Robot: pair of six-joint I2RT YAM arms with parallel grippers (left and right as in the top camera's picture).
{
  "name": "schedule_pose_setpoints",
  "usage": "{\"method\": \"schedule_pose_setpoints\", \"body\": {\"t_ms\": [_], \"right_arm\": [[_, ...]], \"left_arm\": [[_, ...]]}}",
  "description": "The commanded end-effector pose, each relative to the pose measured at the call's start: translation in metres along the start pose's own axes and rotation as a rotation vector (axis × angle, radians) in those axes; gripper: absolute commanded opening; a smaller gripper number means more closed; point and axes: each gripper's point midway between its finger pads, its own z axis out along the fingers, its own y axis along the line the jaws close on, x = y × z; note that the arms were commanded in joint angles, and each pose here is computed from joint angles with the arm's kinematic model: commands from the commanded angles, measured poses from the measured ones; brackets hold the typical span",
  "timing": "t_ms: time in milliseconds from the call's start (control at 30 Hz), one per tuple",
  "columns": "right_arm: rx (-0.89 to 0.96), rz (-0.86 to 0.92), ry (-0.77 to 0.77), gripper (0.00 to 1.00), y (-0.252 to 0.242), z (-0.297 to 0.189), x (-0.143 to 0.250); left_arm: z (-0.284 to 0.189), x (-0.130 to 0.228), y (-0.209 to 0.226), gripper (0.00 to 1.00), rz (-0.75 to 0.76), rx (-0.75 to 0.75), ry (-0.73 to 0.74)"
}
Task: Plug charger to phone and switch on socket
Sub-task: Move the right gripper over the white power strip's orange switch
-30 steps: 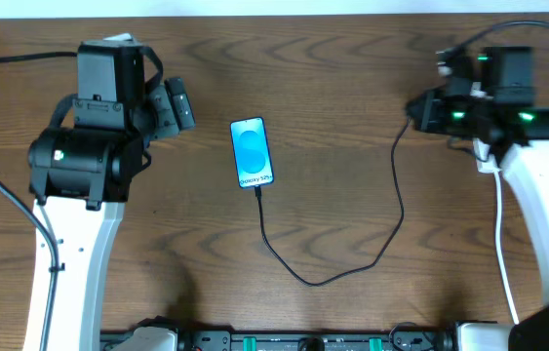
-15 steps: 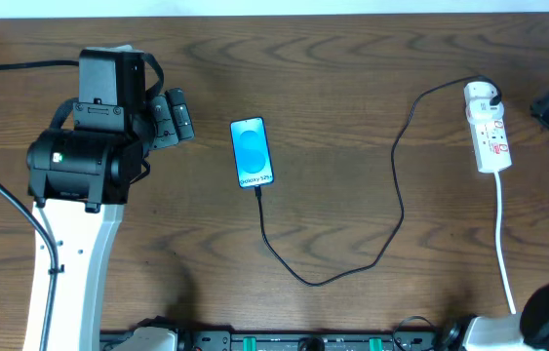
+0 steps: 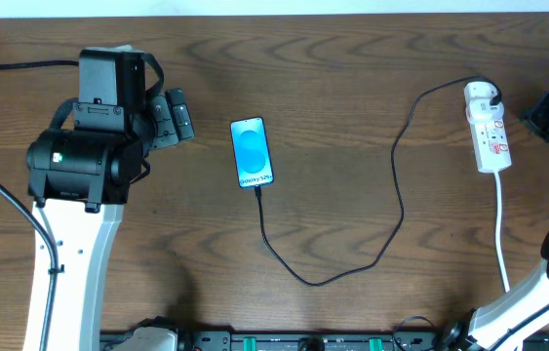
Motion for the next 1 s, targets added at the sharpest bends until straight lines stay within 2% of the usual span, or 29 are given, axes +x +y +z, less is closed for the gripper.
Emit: {"method": "schedule_pose_setpoints", "body": {"t_ms": [0, 300, 967], "right_arm": [[-0.045, -0.037, 0.004, 0.01, 0.008, 0.007, -0.008], [-0.041, -0.033, 0.086, 0.01, 0.002, 0.04, 0.015], [-0.036, -0.017, 0.144, 0.01, 0.0, 0.058, 0.033]], "left_arm": [[-0.001, 0.001, 0.0, 0.98, 0.002, 0.002, 0.001], [-0.001, 0.001, 0.0, 0.98, 0.002, 0.002, 0.001], [-0.001, 0.001, 0.0, 0.98, 0.002, 0.002, 0.002]]}}
